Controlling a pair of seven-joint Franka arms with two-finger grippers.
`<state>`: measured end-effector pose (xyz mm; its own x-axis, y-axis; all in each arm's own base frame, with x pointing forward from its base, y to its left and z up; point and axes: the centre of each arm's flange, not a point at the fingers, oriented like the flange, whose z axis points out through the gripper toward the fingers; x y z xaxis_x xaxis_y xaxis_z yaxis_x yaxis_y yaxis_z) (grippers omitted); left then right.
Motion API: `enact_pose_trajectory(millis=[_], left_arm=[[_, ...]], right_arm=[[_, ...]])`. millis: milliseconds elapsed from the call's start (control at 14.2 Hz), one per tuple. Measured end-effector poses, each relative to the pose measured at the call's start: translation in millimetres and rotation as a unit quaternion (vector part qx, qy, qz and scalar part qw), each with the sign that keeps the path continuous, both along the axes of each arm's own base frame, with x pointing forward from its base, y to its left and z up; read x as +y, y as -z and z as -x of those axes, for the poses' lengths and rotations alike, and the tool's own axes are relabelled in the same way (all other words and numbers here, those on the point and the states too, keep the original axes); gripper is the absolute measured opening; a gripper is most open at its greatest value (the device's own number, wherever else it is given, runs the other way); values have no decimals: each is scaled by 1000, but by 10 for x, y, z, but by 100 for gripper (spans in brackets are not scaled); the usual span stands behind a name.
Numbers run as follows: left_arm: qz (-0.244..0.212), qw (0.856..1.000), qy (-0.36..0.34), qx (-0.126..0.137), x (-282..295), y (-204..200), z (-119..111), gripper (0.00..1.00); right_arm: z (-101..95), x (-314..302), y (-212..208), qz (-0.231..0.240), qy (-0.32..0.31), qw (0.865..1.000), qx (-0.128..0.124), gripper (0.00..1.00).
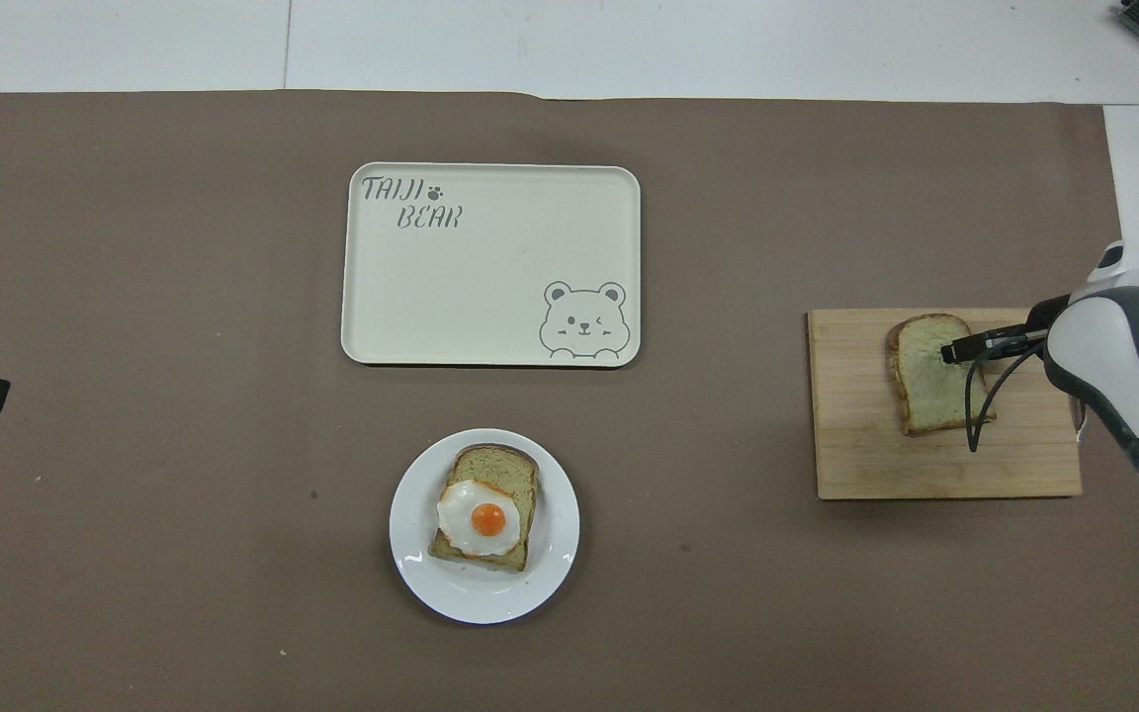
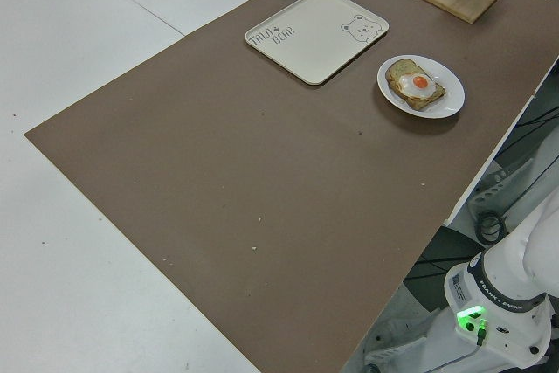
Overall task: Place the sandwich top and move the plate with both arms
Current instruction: 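Reach the right gripper down to the bread slice on the board, then close the right gripper on the bread slice edge and lift it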
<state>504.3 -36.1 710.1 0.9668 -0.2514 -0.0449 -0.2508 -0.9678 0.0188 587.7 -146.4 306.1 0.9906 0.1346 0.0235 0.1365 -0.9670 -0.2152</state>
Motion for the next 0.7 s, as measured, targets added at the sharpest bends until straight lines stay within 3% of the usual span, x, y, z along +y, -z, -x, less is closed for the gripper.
enact_pose_trajectory(millis=[211,491,702], left_arm=[[0,1000,0,0,1,0,0,100],[0,1000,-1,0,9,0,1,100],[0,1000,-1,0,10,0,1,100]], right_arm=[[5,3,-23,0,1,1000,-2,25],[4,-2,-29,0,1,1000,-3,21],[0,-17,-47,0,2,1000,-3,9]])
